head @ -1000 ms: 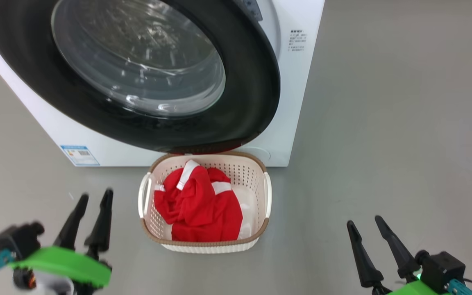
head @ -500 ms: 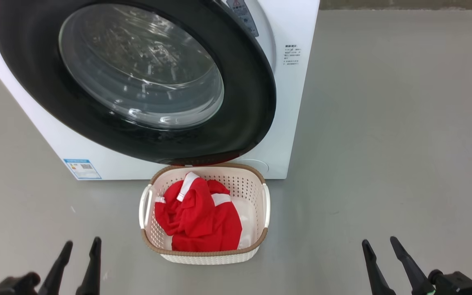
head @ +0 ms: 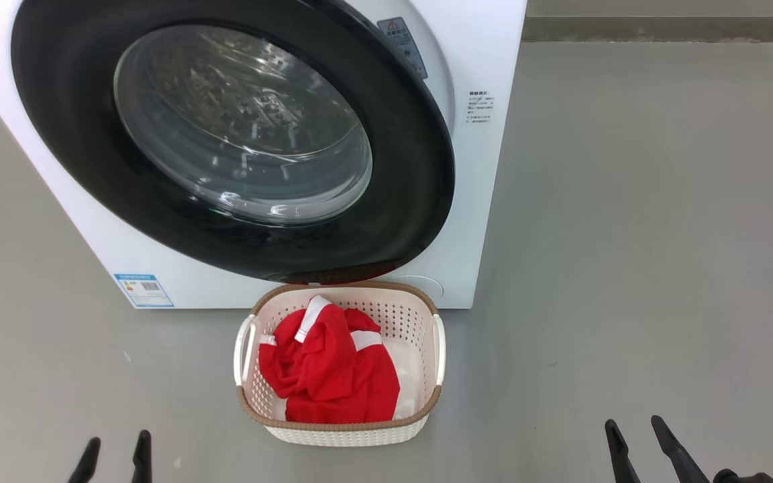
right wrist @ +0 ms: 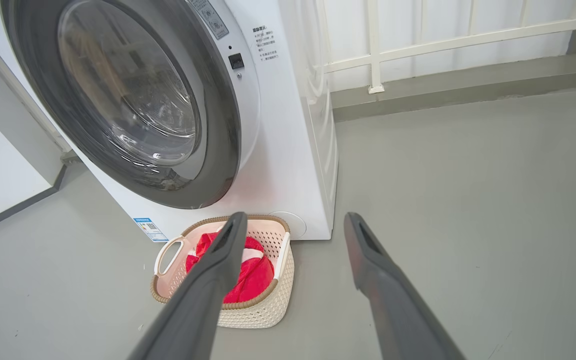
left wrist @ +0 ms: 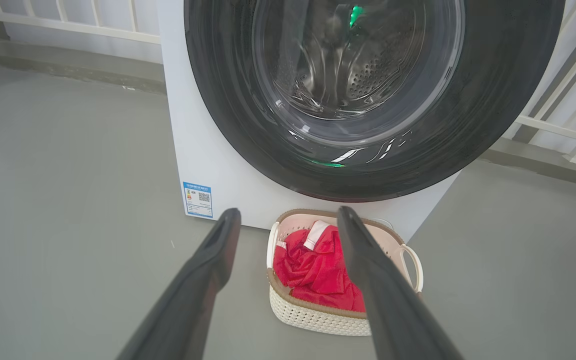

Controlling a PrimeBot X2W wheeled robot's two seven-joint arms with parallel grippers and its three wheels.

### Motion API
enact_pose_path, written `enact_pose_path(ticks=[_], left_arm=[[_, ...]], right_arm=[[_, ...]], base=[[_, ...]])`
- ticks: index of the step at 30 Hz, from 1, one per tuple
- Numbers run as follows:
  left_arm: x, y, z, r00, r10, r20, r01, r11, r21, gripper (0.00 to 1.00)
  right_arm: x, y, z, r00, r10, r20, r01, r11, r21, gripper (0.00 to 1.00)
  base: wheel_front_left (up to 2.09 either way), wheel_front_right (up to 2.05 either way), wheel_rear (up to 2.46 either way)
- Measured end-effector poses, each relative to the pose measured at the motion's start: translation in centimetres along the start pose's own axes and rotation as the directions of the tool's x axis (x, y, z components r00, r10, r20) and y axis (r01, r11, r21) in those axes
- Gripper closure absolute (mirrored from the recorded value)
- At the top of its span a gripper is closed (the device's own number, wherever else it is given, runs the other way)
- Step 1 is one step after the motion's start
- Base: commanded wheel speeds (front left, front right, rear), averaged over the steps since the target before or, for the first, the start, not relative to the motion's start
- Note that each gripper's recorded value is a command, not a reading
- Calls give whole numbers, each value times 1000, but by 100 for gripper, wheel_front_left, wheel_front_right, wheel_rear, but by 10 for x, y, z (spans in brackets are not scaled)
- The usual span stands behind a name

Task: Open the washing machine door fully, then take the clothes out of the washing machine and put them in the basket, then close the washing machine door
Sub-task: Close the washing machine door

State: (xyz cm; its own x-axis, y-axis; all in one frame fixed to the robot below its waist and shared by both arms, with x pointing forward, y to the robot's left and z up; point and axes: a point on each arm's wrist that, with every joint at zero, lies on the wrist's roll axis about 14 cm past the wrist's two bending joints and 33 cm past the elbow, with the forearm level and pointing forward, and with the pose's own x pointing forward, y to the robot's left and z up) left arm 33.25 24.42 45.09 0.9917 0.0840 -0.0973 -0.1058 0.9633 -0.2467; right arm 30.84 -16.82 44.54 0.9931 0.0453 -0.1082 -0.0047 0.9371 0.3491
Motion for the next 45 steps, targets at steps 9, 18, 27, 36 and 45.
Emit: enact_pose_path(ticks=[9,18,27,36,45], left_arm=[[-6,-2,-4,1000,2,-9,-2,1000,10,0],[-6,-3,-5,1000,0,-10,0,1000,13,0],[-10,-3,-6,1000,18,-6,-18,1000,0,0],[-6,-4,-1,999,32,15,-32,999,-18,0],[6,-10,3,999,36,27,-35,999,-40,0]], right_arm=[[-4,-2,-3,1000,-8,-11,8,1000,1,0],[-3,-2,-3,1000,-9,-12,9,1000,3,0],[17,18,4,998,56,11,-56,998,11,100],[85,83,47,962,238,137,-243,970,28,100],[149,145,85,895,381,232,-392,920,-2,100]], base=[[0,0,0],[0,0,0],[0,0,0],[0,0,0],[0,0,0]])
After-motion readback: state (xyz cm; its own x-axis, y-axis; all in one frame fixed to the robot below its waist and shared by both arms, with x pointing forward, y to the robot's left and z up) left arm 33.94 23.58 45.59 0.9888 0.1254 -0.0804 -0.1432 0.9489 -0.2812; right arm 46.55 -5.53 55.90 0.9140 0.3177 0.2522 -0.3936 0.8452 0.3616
